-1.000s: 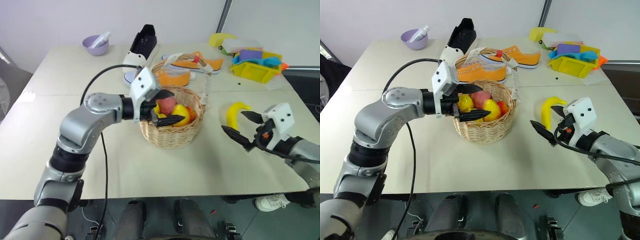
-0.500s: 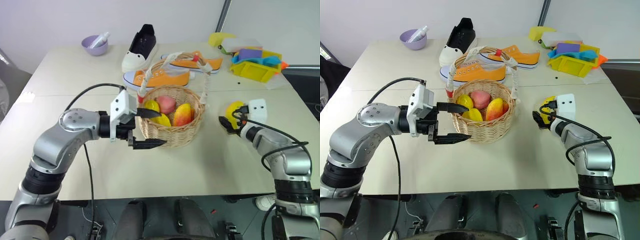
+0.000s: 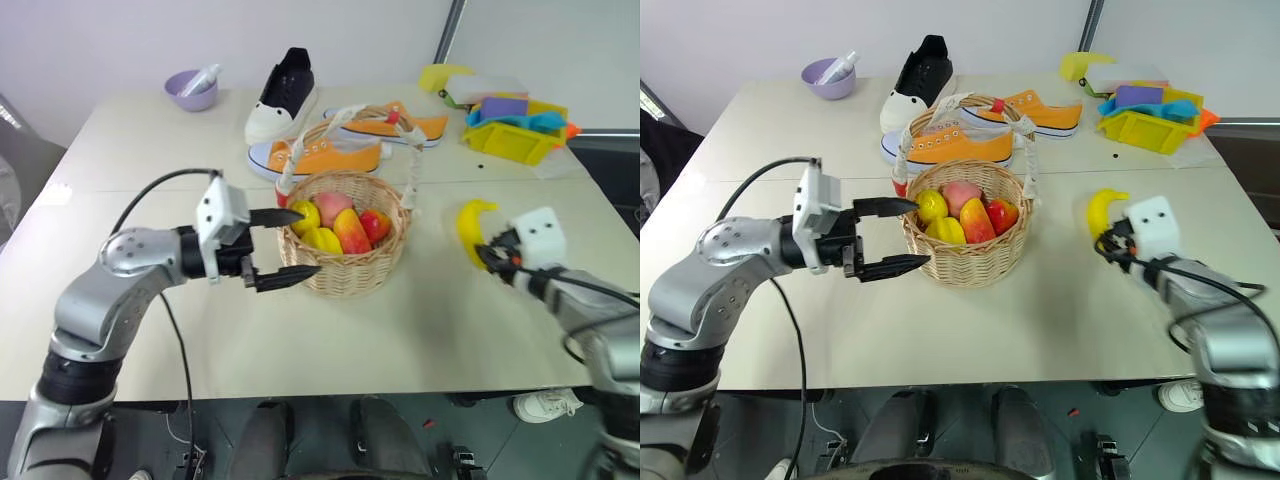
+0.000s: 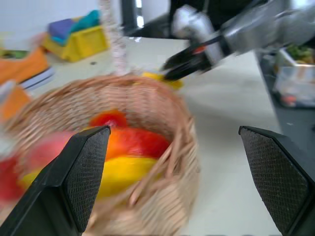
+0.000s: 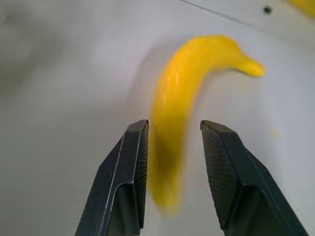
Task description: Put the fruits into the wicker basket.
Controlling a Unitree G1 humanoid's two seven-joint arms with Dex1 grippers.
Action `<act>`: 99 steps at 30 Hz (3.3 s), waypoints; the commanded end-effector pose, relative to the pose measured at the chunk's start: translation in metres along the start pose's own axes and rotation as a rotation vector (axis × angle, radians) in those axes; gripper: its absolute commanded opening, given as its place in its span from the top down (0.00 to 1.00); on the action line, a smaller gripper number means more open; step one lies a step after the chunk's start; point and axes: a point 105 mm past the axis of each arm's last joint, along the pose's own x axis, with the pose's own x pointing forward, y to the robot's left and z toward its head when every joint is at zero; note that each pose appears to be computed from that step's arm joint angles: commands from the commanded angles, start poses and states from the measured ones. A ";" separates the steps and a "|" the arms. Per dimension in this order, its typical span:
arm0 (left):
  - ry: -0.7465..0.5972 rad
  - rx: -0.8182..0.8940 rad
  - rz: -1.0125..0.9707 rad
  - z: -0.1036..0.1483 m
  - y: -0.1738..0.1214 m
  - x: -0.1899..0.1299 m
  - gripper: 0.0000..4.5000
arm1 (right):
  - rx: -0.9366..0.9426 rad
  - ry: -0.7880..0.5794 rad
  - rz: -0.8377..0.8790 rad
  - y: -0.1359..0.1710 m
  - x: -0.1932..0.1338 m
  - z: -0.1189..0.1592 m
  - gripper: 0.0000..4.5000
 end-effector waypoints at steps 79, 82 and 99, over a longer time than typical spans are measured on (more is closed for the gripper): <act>-0.204 0.058 0.089 0.019 0.011 -0.016 0.00 | -0.141 -0.438 0.523 0.104 -0.049 0.149 0.24; -0.315 0.025 0.132 0.032 0.017 -0.012 0.00 | -0.069 -0.386 0.414 0.088 -0.039 0.133 0.24; -0.289 0.012 0.108 0.024 0.007 -0.005 0.00 | 0.216 -0.503 0.246 0.083 0.030 0.151 0.66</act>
